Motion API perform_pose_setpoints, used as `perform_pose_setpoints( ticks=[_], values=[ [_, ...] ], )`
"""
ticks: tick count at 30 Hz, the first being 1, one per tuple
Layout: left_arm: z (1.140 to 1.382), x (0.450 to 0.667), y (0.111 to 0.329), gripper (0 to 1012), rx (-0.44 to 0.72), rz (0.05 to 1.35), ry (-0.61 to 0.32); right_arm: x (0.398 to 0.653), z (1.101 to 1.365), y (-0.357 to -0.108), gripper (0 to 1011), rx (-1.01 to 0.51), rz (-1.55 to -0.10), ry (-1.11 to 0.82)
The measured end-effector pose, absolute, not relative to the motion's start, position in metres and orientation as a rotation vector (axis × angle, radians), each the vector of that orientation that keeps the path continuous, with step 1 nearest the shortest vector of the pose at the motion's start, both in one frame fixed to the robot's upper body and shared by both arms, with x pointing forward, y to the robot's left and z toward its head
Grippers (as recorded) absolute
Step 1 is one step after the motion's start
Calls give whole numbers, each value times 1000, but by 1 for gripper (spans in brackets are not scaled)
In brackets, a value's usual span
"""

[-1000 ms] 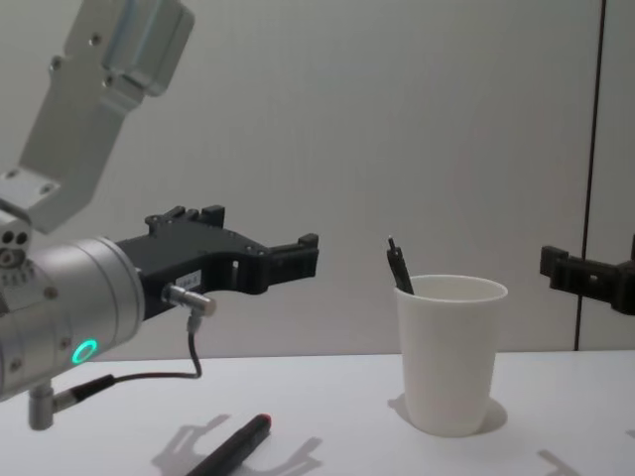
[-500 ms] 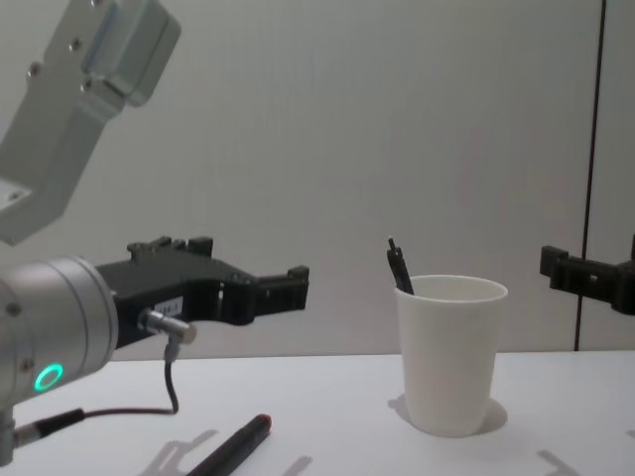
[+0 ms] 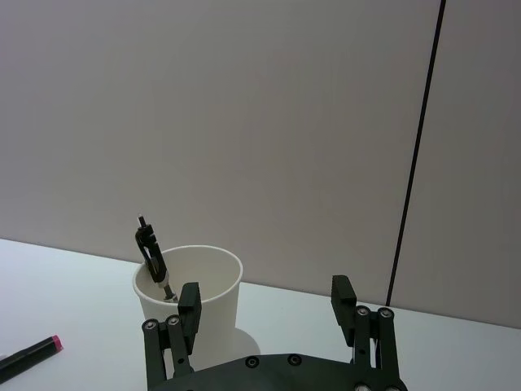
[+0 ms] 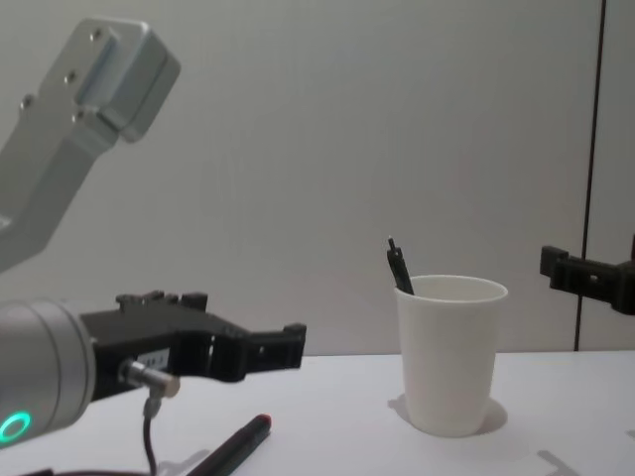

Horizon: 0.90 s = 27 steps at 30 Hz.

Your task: Place the pen into the pen holder.

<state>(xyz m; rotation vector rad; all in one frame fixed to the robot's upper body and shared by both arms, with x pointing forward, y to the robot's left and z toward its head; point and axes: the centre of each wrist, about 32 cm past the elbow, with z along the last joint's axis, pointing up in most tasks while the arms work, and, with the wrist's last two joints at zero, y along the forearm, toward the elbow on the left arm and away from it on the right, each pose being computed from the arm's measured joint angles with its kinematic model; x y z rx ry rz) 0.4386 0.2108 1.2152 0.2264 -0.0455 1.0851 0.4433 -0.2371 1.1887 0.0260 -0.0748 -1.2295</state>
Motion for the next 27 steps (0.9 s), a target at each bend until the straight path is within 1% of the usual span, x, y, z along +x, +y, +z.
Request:
perform_pose_setpoints(
  ticks=[15, 27],
  values=[
    [1211, 422, 214, 1001, 308, 1078, 73, 443, 1189, -237, 1001, 26, -1230, -75],
    [1208, 418, 215, 1001, 354, 1076, 145, 443, 1189, -237, 1001, 26, -1230, -75]
  ],
)
